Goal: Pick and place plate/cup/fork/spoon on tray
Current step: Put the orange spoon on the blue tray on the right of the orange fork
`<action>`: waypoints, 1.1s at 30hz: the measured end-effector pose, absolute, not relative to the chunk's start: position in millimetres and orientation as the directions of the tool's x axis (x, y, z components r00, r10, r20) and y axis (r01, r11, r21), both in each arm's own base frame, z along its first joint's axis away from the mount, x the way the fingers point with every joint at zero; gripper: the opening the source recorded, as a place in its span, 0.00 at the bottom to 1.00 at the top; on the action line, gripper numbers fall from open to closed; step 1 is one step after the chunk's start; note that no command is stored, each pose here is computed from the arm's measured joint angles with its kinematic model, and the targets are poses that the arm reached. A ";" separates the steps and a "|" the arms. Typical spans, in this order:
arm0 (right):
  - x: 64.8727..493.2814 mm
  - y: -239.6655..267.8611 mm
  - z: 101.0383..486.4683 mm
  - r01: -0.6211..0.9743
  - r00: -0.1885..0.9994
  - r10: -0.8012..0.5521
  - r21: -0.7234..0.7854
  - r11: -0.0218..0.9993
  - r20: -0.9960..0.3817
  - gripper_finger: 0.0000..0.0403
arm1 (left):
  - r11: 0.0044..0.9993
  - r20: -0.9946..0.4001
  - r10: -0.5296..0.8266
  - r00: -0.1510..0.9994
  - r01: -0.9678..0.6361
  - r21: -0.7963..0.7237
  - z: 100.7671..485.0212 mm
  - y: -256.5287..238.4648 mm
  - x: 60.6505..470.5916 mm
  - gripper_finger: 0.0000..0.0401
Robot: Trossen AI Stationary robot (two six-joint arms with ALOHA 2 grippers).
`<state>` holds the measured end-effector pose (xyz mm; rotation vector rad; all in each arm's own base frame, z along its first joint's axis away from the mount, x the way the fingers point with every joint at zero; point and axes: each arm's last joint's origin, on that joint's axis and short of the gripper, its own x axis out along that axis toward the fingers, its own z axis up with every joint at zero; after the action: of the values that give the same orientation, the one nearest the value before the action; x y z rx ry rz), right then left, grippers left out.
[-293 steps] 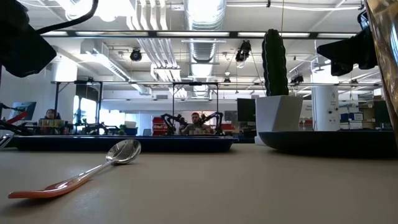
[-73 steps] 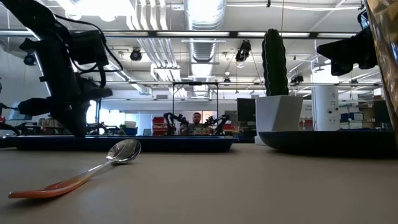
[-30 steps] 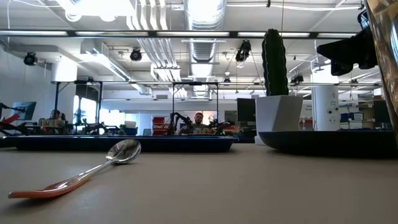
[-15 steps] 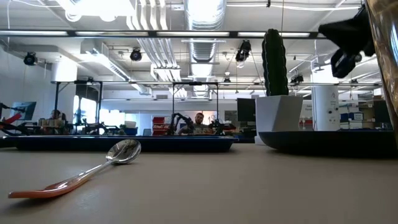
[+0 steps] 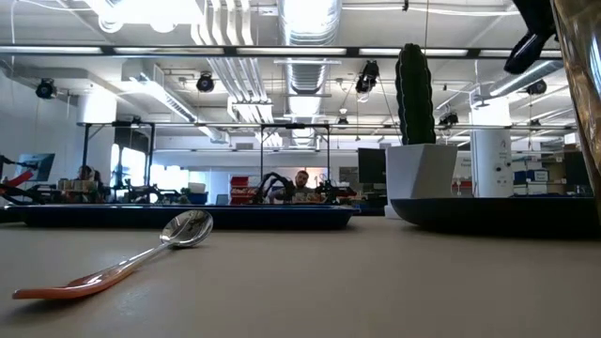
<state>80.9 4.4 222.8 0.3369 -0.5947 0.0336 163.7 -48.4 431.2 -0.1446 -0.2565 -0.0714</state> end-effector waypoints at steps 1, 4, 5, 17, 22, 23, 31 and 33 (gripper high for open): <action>79.9 4.3 226.1 -0.132 0.825 -0.065 0.305 0.943 0.562 0.02 | 0.987 0.257 -0.054 0.965 0.090 -0.133 431.1 -48.5 163.6 0.00; 76.7 4.1 238.2 -0.166 0.813 -0.062 0.332 0.929 0.579 0.02 | 0.987 0.249 -0.058 0.967 0.093 -0.131 429.5 -49.1 163.8 0.00; 75.9 4.1 242.6 -0.175 0.812 -0.059 0.339 0.924 0.581 0.02 | 0.987 0.246 -0.059 0.968 0.093 -0.131 428.5 -49.2 164.1 0.00; 91.3 8.9 300.3 -0.158 0.956 0.062 0.325 0.932 0.287 0.02 | 0.984 0.253 -0.081 0.964 0.117 -0.131 428.0 -48.8 160.8 0.00; 106.1 10.5 328.6 -0.074 0.997 0.068 0.304 0.950 0.029 0.02 | 0.984 0.245 -0.091 0.965 0.125 -0.127 427.8 -48.1 157.9 0.00; 115.7 11.6 331.3 -0.052 0.997 0.067 0.287 0.956 -0.044 0.02 | 0.984 0.235 -0.092 0.968 0.124 -0.125 426.8 -48.0 157.6 0.00; 187.3 19.3 364.0 0.003 0.960 0.054 0.203 0.979 -0.276 0.11 | 0.982 0.216 -0.121 0.969 0.148 -0.115 425.0 -48.6 156.8 0.00; 206.8 21.4 370.6 0.002 0.954 0.053 0.185 0.983 -0.295 0.16 | 0.979 0.214 -0.144 0.966 0.170 -0.109 425.0 -48.6 155.1 0.00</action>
<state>206.8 21.4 370.6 0.1851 0.3043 0.0261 155.1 -48.6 425.0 -0.1275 -0.2066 -0.1596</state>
